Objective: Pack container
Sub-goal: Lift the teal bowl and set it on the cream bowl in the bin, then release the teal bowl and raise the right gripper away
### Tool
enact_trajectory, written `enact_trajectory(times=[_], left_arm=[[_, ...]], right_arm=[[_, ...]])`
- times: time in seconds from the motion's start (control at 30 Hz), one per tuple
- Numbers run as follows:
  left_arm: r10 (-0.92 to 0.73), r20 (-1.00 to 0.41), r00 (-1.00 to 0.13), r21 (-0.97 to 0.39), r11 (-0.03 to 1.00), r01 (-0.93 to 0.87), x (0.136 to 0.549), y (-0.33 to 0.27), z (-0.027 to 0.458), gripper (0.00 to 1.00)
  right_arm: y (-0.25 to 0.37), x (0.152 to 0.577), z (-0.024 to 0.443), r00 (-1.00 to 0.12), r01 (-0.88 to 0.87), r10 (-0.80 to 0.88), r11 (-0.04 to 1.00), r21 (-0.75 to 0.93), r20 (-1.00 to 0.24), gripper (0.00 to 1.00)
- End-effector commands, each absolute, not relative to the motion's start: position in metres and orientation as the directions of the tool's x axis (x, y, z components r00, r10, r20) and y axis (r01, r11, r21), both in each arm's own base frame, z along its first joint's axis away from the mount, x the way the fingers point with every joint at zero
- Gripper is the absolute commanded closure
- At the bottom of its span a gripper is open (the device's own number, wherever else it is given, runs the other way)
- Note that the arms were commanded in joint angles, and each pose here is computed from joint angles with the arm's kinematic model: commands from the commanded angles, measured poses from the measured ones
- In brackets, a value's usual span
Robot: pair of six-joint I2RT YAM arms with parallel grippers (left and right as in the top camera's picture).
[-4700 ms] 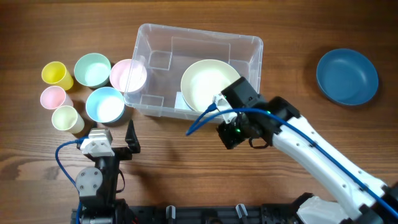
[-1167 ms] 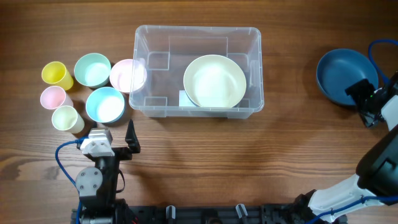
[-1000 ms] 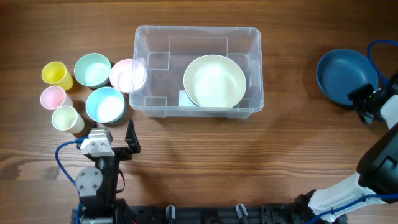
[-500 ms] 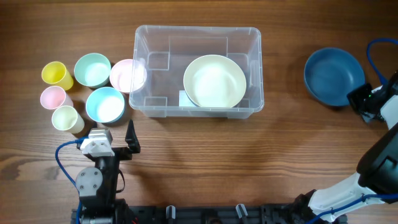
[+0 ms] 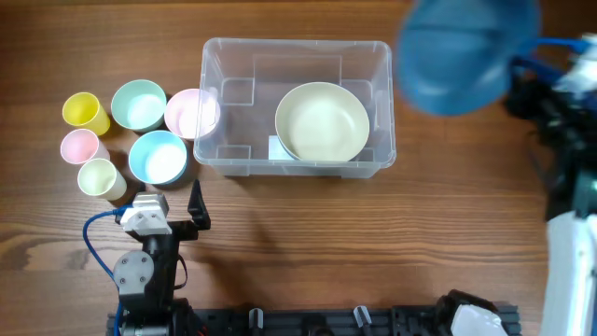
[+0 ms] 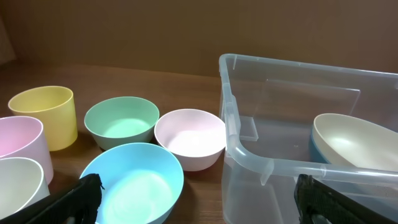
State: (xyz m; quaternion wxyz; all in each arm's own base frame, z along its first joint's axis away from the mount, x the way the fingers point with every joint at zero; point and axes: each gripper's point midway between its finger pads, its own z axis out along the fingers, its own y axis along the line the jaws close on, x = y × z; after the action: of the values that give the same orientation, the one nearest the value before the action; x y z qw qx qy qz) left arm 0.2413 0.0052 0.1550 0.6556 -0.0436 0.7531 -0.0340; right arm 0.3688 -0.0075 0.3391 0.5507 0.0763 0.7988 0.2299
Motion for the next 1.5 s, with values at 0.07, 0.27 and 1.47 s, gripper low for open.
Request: enact_trajectory(times=[0.07,0.27,1.47], left_arm=[[-0.094,-0.986,-0.136,-0.094,0.996,-0.002,0.241,0.002,0.154,0.0],[-0.094,-0.986,-0.136,-0.094,0.996,-0.002,0.241,0.002,0.154,0.0],[-0.094,-0.986,-0.136,-0.094,0.996,-0.002,0.241,0.002,0.154,0.0]], right_arm=[[0.108,0.382,0.316,-0.447,-0.24,0.191,0.916,0.323,-0.874,0.96],[0.149,0.418,0.226,-0.569,-0.166,0.062,0.968,0.188,-0.82,0.96],[-0.068,0.337,0.282,-0.481,0.494,0.355,0.865,0.087,-0.802,0.0]])
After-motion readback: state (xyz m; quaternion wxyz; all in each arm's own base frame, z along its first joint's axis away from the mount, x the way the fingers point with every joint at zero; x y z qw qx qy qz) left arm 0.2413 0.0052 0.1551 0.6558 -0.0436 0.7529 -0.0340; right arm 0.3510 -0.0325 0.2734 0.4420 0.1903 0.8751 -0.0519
